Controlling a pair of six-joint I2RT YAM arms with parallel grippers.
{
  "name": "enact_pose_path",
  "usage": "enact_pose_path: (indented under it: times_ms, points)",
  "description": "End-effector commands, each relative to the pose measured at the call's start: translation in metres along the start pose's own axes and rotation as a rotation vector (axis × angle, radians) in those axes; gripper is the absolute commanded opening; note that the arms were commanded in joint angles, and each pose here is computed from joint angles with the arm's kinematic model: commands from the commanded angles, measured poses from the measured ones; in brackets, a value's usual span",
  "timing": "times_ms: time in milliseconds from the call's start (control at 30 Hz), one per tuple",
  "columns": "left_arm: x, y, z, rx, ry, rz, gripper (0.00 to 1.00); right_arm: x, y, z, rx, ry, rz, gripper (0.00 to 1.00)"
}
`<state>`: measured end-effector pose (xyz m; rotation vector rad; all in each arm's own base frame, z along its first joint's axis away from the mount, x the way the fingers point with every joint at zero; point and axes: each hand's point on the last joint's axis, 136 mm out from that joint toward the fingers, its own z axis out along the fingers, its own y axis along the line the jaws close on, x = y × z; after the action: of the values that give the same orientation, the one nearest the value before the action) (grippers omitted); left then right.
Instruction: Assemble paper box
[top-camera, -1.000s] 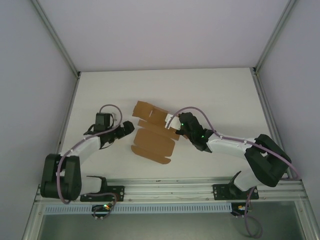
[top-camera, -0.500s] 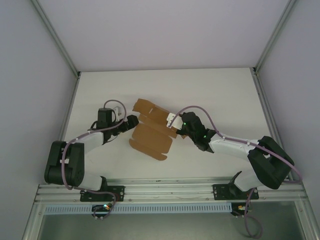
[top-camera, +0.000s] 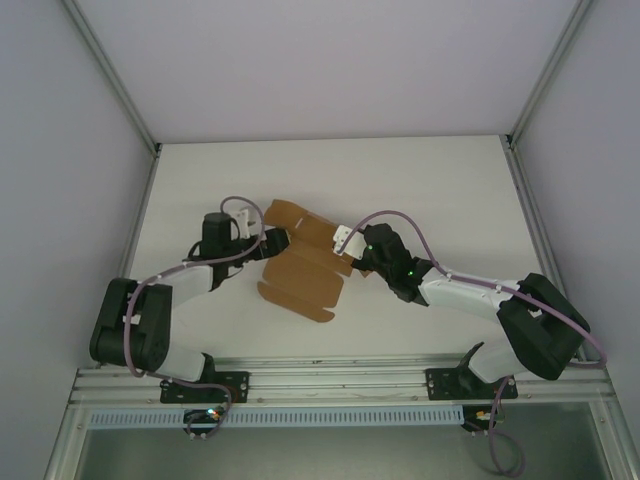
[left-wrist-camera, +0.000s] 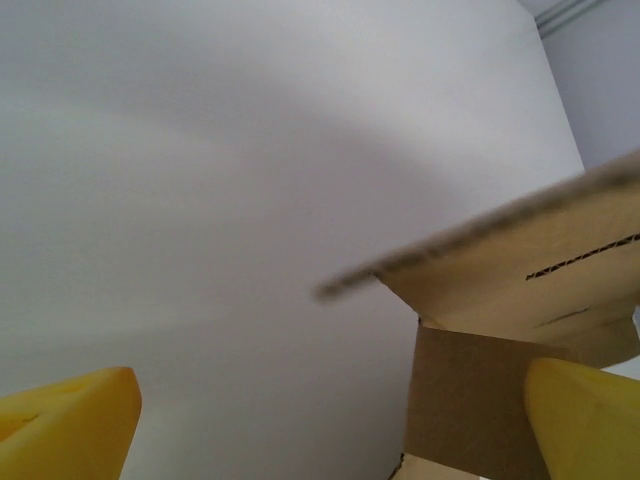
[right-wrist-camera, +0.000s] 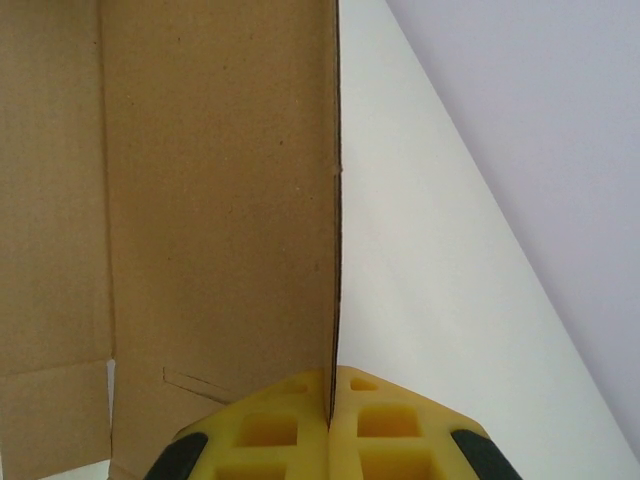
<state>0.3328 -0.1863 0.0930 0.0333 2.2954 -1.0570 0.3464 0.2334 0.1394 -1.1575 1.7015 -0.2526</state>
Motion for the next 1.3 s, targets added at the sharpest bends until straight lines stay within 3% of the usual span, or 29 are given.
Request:
enact_pose_path:
  times_ms: [0,100,267,400,933,1133,1233,1267]
  points:
    - [0.004,-0.002,0.007,0.015,0.025,0.038,0.97,-0.002,0.001,-0.004,-0.017,-0.021,0.034,0.00]
    - [0.007,-0.005,0.011,0.028,0.033,0.040,0.92,-0.003,0.000,-0.004,-0.010,-0.027,0.044,0.00]
    - [0.013,-0.010,0.020,0.059,0.045,0.034,0.73,-0.006,0.000,-0.004,-0.012,-0.048,0.078,0.00]
    - [0.019,-0.016,0.028,0.093,0.062,0.033,0.70,-0.010,0.003,-0.005,-0.031,-0.077,0.107,0.00]
    - [0.020,-0.009,0.029,0.047,0.047,0.042,0.11,-0.003,0.003,-0.005,-0.039,-0.067,0.125,0.00]
    - [0.019,-0.006,0.023,0.008,0.041,0.064,0.05,0.000,0.003,-0.005,-0.035,-0.058,0.119,0.00]
    - [0.020,-0.004,0.017,-0.025,0.043,0.071,0.14,0.002,0.002,-0.005,-0.029,-0.047,0.103,0.00]
    - [0.021,-0.002,0.014,-0.041,0.042,0.069,0.25,0.005,0.002,-0.005,-0.025,-0.037,0.087,0.00]
